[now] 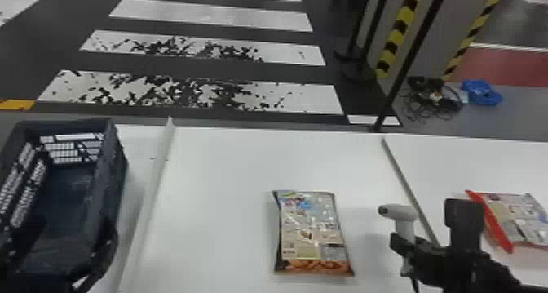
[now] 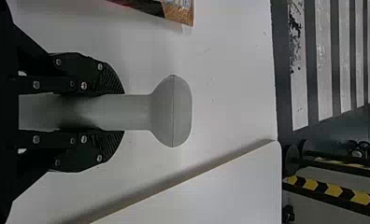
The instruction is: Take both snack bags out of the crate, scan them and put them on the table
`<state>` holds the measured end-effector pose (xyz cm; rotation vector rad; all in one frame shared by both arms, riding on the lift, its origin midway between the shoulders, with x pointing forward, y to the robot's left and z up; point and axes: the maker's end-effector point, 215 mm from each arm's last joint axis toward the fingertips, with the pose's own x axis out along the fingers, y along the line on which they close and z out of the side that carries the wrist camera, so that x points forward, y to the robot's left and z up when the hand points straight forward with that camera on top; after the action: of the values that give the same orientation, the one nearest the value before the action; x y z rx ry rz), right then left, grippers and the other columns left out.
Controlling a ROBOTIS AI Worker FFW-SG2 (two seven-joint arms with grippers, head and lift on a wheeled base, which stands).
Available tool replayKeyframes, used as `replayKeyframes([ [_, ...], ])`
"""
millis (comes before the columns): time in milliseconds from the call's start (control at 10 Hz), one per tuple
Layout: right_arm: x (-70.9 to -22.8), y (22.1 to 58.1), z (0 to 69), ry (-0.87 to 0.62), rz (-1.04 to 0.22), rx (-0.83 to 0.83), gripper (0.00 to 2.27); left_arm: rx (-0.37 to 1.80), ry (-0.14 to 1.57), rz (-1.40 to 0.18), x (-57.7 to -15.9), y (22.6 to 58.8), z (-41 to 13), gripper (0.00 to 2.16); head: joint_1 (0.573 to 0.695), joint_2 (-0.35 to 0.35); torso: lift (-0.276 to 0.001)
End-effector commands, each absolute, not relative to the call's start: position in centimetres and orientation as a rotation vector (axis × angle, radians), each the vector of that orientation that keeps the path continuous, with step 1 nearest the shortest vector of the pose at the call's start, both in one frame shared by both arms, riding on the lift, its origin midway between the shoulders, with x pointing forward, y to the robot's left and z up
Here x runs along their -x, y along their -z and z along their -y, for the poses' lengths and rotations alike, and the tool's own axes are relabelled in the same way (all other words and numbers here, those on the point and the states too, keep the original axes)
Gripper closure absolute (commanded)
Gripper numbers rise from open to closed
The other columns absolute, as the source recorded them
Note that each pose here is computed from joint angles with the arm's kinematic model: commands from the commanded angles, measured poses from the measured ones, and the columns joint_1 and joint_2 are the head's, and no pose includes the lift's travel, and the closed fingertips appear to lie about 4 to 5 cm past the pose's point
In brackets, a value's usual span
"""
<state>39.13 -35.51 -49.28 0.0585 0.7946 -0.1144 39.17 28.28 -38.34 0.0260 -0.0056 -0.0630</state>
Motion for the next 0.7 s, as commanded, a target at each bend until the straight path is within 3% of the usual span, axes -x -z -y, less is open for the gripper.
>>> replayKeyframes([
  [0,-37.7,48.9,33.3,0.082,-0.835,-0.059,2.25,-0.026,0.063,0.006,-39.2,38.3,-28.3,0.07,0.695,-0.115,-0.092],
  [600,-35.1,47.8,25.3,-0.055,-0.898,-0.074,2.25,-0.026,0.063,0.006,-39.2,38.3,-28.2,0.07,0.695,0.014,-0.092],
])
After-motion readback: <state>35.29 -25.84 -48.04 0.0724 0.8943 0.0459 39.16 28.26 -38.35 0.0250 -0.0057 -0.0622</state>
